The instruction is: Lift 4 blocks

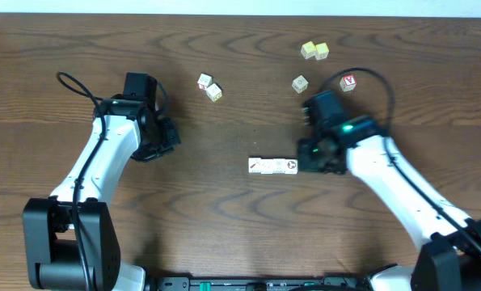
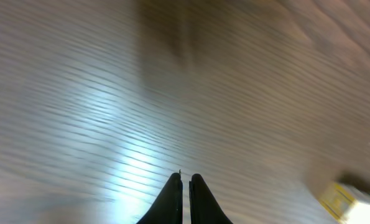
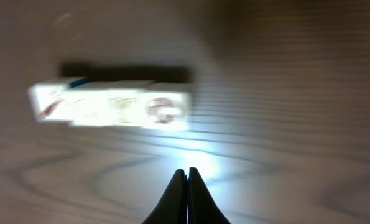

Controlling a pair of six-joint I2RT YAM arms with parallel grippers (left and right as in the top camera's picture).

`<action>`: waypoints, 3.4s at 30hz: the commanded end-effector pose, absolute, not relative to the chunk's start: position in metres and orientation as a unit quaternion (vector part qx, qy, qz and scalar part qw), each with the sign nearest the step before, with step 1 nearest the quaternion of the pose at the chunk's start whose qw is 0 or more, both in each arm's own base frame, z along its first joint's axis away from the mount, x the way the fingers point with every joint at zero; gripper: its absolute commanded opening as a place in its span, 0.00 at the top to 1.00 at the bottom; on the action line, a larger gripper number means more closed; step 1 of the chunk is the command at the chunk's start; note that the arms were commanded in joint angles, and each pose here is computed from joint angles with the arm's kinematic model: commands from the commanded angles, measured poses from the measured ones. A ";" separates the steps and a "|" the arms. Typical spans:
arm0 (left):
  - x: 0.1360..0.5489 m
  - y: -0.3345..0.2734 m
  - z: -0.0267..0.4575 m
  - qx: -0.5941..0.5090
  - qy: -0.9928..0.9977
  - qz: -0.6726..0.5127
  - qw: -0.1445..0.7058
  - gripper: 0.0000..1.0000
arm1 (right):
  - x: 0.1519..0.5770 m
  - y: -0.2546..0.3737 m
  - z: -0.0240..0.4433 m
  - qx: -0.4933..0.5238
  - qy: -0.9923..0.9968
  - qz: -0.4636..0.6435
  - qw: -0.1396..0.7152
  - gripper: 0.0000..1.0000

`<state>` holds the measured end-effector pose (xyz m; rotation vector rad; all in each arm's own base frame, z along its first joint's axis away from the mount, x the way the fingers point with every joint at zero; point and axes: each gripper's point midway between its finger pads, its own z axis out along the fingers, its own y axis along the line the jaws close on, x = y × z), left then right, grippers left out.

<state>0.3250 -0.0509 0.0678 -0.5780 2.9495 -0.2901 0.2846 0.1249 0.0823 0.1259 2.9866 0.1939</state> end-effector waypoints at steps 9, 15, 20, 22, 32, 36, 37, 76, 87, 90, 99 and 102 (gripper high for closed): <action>0.298 -0.129 0.043 -0.104 0.980 -0.168 0.018 0.93 | 0.281 0.088 0.029 0.116 0.990 0.074 0.017 0.99; 0.298 -0.151 0.021 -0.098 0.981 -0.167 0.003 0.92 | 0.287 0.101 0.014 0.110 0.988 0.107 0.008 0.99; 0.297 -0.167 0.007 -0.079 0.982 -0.173 -0.005 0.93 | 0.285 0.109 0.004 0.101 0.988 0.114 -0.006 0.99; 0.299 -0.173 0.005 -0.072 0.981 -0.180 0.000 0.93 | 0.284 0.111 0.000 0.099 0.989 0.114 -0.010 0.99; 0.305 -0.194 -0.015 -0.068 0.977 -0.204 -0.005 0.93 | 0.291 0.135 -0.004 0.074 0.983 0.168 -0.009 0.99; 0.306 -0.206 -0.013 -0.055 0.970 -0.237 -0.009 0.93 | 0.292 0.138 -0.002 0.067 0.982 0.178 -0.006 0.99; 0.306 -0.208 -0.012 -0.052 0.969 -0.242 -0.009 0.92 | 0.293 0.139 -0.002 0.063 0.981 0.182 -0.005 0.99; 0.289 -0.235 -0.008 -0.016 0.963 -0.268 -0.027 0.92 | 0.297 0.169 0.004 0.021 0.976 0.218 0.016 0.99; 0.286 -0.235 -0.003 -0.016 0.962 -0.270 -0.033 0.93 | 0.299 0.181 0.009 0.010 0.970 0.242 0.020 0.99; 0.286 -0.235 -0.002 -0.016 0.962 -0.271 -0.033 0.93 | 0.299 0.187 0.012 0.007 0.966 0.259 0.019 0.99; 0.287 -0.235 0.007 -0.014 0.961 -0.275 -0.025 0.93 | 0.302 0.188 0.023 0.003 0.964 0.265 0.033 0.99; 0.287 -0.235 0.007 -0.014 0.961 -0.275 -0.025 0.93 | 0.301 0.188 0.026 0.002 0.963 0.266 0.034 0.99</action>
